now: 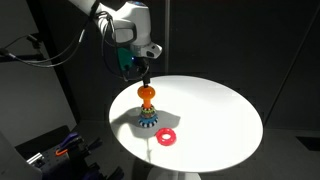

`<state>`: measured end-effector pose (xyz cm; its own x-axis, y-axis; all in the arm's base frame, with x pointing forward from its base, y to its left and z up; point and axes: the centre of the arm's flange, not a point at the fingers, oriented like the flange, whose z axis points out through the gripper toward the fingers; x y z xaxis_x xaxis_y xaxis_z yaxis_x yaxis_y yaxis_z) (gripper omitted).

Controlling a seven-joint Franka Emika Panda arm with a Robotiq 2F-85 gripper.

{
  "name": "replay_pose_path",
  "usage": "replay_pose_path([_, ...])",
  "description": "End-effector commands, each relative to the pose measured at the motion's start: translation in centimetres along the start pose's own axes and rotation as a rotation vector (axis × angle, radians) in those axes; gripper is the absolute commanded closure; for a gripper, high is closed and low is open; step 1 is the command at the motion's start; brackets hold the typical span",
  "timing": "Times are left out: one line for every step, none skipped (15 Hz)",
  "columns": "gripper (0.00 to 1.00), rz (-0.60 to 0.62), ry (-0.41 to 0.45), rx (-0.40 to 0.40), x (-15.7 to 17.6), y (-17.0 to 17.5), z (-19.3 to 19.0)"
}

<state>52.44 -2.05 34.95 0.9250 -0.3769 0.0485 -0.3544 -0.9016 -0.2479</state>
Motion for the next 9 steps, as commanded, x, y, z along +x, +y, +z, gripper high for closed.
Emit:
replay_pose_path([0.0, -0.006, -0.001, 0.038, 0.21, -0.33, -0.83])
replay_pose_path([0.0, -0.007, -0.001, 0.04, 0.23, -0.38, -0.79])
replay_pose_path([0.0, -0.007, -0.001, 0.042, 0.23, -0.44, -0.76])
replay_pose_path([0.0, -0.008, -0.002, 0.044, 0.24, -0.5, -0.73])
replay_pose_path([0.0, -0.012, -0.001, 0.045, 0.21, -0.57, -0.68])
replay_pose_path([0.0, -0.011, 0.001, 0.046, 0.19, -0.63, -0.65])
replay_pose_path([0.0, -0.015, 0.0, 0.047, 0.17, -0.68, -0.59])
replay_pose_path([0.0, -0.017, -0.001, 0.046, 0.16, -0.72, -0.54])
replay_pose_path([0.0, -0.019, -0.001, 0.045, 0.15, -0.76, -0.46])
